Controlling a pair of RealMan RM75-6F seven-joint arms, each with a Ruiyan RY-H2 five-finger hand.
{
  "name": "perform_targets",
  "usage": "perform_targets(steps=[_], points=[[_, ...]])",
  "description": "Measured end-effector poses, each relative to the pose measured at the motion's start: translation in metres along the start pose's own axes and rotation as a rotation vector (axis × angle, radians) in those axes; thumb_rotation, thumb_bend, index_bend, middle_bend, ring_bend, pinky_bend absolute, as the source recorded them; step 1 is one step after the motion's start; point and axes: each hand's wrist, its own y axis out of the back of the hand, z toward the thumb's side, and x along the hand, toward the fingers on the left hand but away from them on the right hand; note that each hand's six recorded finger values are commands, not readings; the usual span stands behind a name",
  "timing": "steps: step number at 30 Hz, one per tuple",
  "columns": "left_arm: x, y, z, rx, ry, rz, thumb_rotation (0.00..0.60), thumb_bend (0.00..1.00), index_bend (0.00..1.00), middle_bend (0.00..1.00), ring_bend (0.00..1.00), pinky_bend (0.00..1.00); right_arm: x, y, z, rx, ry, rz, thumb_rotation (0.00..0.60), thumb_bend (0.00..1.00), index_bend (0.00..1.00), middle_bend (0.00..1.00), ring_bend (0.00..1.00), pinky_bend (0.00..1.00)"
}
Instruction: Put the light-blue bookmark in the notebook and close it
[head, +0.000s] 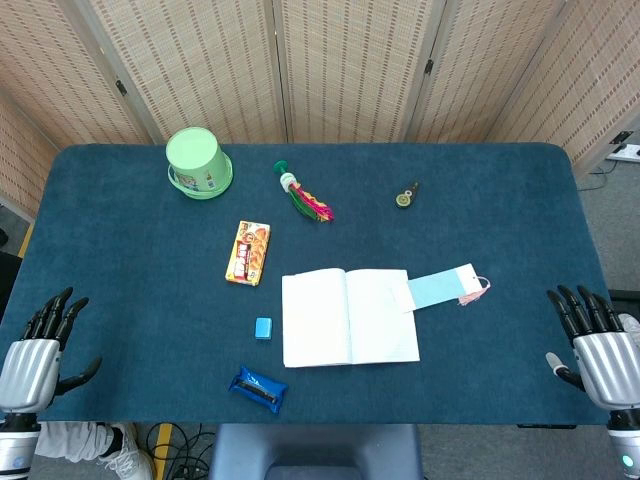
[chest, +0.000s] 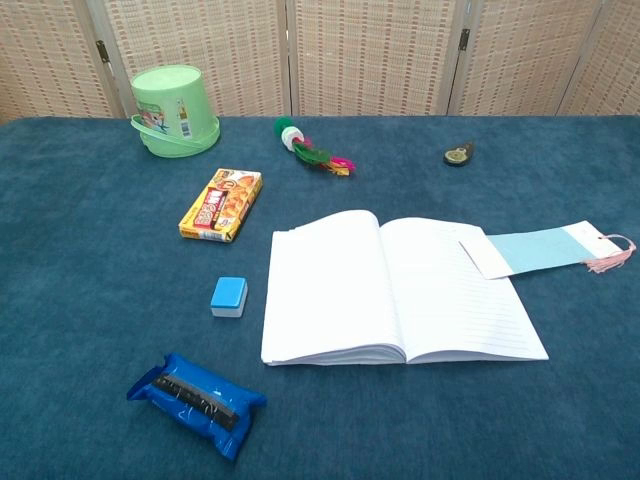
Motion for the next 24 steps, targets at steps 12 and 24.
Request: perform_targets(steps=[12,24], points=[[0.002,-0.005,-0.005,0.036,0.011,0.004,0.600,0.27,0.12,0.00,0.08,0.17,-0.004,0.005,0.006,-0.005,0.015,-0.020,0.600,0.14,0.00,0.13,0.01,0.14],[0.004,-0.011,-0.009,0.036,0.007,-0.006,0.600,0.27,0.12,0.00,0.08,0.17,-0.011,-0.007,0.013,0.021,0.020,0.026,0.600,0.14,0.12,0.20,0.05,0.14]])
